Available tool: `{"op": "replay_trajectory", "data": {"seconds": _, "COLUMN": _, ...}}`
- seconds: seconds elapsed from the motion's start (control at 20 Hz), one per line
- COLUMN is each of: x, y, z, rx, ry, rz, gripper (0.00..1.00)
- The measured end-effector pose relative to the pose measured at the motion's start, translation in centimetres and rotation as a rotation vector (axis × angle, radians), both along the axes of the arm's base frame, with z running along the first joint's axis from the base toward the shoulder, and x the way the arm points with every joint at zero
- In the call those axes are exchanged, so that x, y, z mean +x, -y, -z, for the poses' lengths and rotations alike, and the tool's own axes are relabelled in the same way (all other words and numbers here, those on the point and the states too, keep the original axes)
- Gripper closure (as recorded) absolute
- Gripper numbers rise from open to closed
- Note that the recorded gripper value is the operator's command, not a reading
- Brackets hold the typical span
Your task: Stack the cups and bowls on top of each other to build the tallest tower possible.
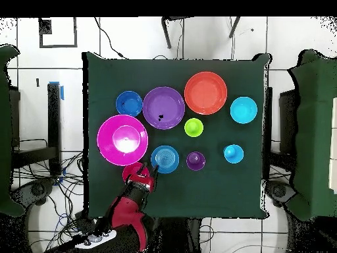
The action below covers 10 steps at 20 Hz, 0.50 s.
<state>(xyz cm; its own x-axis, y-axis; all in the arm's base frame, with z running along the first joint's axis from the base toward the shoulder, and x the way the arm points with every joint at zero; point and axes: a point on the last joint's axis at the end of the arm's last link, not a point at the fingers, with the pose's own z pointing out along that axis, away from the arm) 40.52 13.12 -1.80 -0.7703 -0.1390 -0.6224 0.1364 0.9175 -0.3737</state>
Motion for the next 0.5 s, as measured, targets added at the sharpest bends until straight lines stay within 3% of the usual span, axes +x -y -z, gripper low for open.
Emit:
{"op": "replay_trajectory", "data": {"seconds": 0.25, "x": -0.2, "y": 1.3, "z": 0.1, "rx": 0.01, "ry": -0.032, "rz": -0.004, "gripper": 0.0}}
{"op": "replay_trajectory", "data": {"seconds": 0.5, "x": 0.0, "y": 2.5, "z": 0.3, "rx": 0.043, "ry": -0.05, "rz": 0.028, "gripper": 0.0}}
